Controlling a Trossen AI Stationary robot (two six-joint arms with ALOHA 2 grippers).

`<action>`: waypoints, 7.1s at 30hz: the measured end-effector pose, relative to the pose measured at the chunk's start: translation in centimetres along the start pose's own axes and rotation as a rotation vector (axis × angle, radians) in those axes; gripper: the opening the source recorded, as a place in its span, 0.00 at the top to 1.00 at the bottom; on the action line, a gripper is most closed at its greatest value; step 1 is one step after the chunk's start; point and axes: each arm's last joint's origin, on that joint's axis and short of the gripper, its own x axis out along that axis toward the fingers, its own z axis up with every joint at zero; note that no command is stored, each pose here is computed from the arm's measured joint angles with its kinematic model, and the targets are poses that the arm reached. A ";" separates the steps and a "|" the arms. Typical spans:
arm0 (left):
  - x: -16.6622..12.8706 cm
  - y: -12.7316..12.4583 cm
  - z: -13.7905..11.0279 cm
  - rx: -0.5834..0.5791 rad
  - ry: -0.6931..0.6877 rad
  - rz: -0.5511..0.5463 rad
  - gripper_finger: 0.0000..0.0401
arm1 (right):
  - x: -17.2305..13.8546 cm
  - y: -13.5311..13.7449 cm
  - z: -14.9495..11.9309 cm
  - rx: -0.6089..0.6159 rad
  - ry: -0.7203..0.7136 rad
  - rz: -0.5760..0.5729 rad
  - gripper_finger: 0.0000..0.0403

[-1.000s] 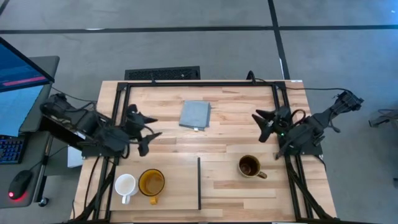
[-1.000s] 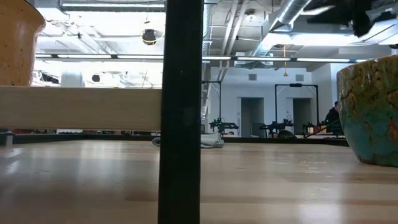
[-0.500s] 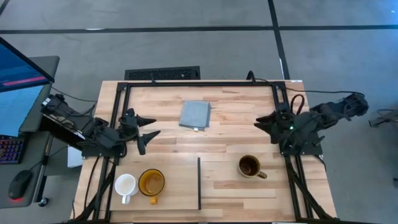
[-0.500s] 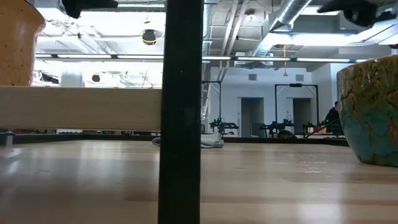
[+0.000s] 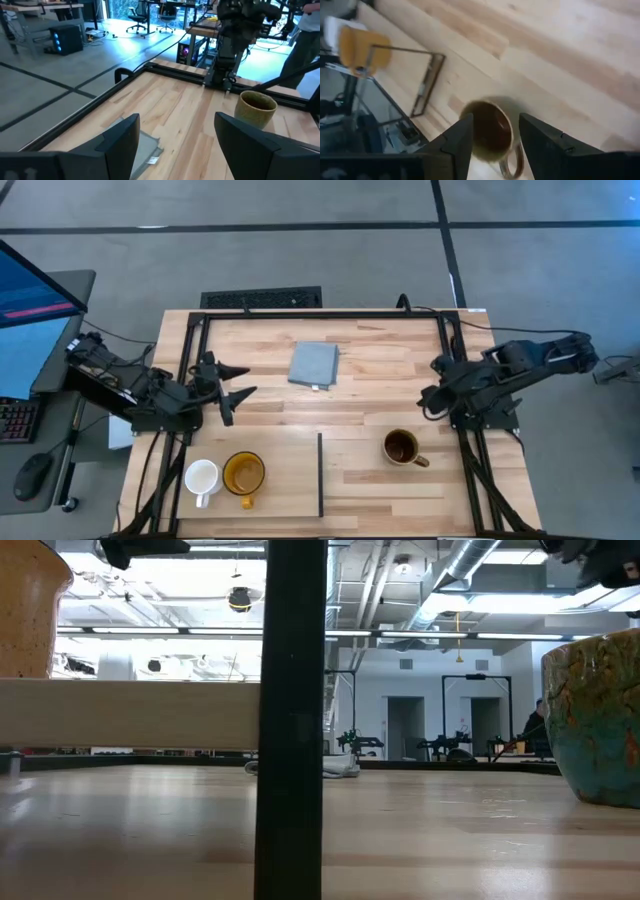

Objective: Stack small to large cups/mugs on shelf
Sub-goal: Put the green patterned mug on the shelf

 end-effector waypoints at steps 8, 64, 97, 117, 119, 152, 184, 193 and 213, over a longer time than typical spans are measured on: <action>0.1 0.1 0.0 0.012 0.001 0.005 0.38 | 1.6 1.1 -0.5 0.023 0.162 -0.029 0.55; 0.1 0.0 -0.2 0.018 0.021 -0.022 0.38 | 14.6 8.4 1.1 -1.376 0.562 -0.160 0.68; 0.1 0.2 -0.5 0.011 0.052 -0.014 0.38 | 19.2 7.5 0.9 -1.410 0.734 -0.242 0.68; 0.6 -0.3 -1.1 0.015 0.089 -0.009 0.38 | 20.9 6.9 1.7 -1.258 0.756 -0.316 0.90; 0.6 -0.3 -1.1 0.016 0.089 -0.007 0.38 | 20.9 6.7 2.1 -1.225 0.749 -0.325 0.90; 0.6 -0.1 -1.3 0.044 0.085 0.040 0.38 | 5.1 17.3 15.3 -0.716 -0.037 -0.109 0.90; 0.2 0.6 -2.9 0.246 0.252 -0.009 0.38 | 15.4 26.1 8.6 -0.481 0.039 0.027 0.90; 0.2 0.6 -3.0 0.236 0.267 -0.018 0.38 | 18.5 26.1 6.4 -0.463 0.123 -0.045 0.90; 0.3 0.7 -3.4 0.230 0.301 0.002 0.38 | 21.0 26.1 5.4 -0.461 0.200 -0.049 0.90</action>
